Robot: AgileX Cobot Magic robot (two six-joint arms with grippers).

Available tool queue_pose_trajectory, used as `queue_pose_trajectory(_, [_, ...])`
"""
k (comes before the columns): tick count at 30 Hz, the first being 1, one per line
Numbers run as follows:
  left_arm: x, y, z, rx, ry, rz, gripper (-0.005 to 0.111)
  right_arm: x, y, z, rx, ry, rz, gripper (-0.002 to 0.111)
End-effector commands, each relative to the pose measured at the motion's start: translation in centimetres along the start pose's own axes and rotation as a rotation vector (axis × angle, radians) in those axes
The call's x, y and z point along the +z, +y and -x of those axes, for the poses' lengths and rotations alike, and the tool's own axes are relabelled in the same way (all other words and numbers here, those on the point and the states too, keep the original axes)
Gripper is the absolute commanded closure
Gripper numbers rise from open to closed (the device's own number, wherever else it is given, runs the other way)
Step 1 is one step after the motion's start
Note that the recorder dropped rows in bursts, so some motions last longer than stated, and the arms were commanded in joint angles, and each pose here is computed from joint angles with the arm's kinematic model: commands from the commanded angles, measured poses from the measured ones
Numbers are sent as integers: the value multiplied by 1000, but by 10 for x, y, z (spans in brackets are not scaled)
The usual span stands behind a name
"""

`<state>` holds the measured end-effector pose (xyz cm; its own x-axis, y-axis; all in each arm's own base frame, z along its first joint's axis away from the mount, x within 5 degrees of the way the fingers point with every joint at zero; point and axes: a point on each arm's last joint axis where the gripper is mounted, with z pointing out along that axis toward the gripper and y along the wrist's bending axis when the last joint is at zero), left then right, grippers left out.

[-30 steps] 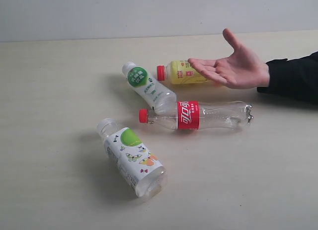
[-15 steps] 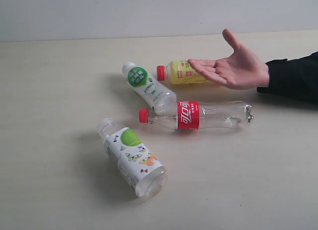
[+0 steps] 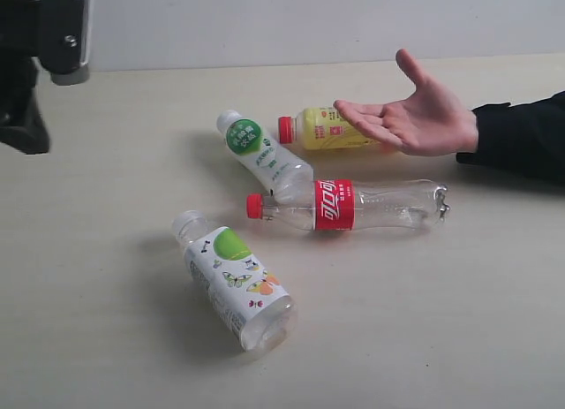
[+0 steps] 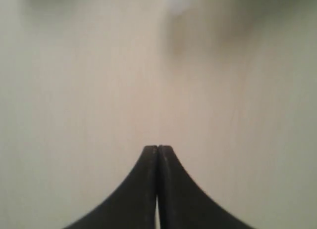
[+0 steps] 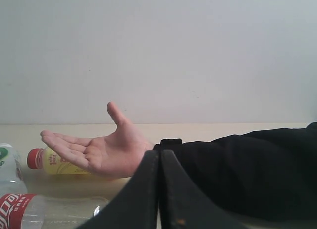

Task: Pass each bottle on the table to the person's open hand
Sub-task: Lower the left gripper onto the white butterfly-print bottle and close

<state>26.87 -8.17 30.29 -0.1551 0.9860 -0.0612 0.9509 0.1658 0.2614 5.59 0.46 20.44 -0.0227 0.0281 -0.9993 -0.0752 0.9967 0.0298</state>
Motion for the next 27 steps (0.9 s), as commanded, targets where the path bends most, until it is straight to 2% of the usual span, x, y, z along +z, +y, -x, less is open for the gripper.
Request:
queue_pose_trajectory(1, [-4, -19, 49, 233, -145, -7, 107, 0, 0, -1, -2, -4, 2, 108])
queue_pose_trajectory(4, [5, -29, 74, 362, -169, -8, 107, 0, 0, -1, -2, -4, 2, 108])
queue_pose_trajectory(6, [16, -39, 96, 514, -187, -11, 107, 0, 0, -1, -2, -4, 2, 108])
queue_pose_trajectory(8, [24, -45, 106, 605, -185, -23, 106, 0, 0, -1, -2, -4, 2, 108])
queue_pose_trajectory(10, [35, -54, 118, 694, -180, -50, 98, 0, 0, -1, -2, -4, 2, 108])
queue_pose_trajectory(13, [46, -59, 130, 743, -170, -46, 75, 0, 0, 1, 0, -18, 2, 108])
queue_pose_trajectory(14, [48, -62, 133, 754, -169, -53, 62, 0, 0, 1, 0, -20, 2, 108])
queue_pose_trajectory(16, [52, -68, 138, 773, -166, -68, 48, 0, 0, 1, 0, -20, 2, 108])
queue_pose_trajectory(22, [76, -71, 142, 801, -124, -122, 47, 0, 0, 1, 0, -20, 2, 108])
queue_pose_trajectory(24, [89, -68, 142, 851, -84, -96, 47, 0, 0, 1, 0, -20, 2, 108])
queue_pose_trajectory(27, [100, -67, 146, 856, -87, -87, 47, 0, 0, 1, -2, -20, 1, 108])
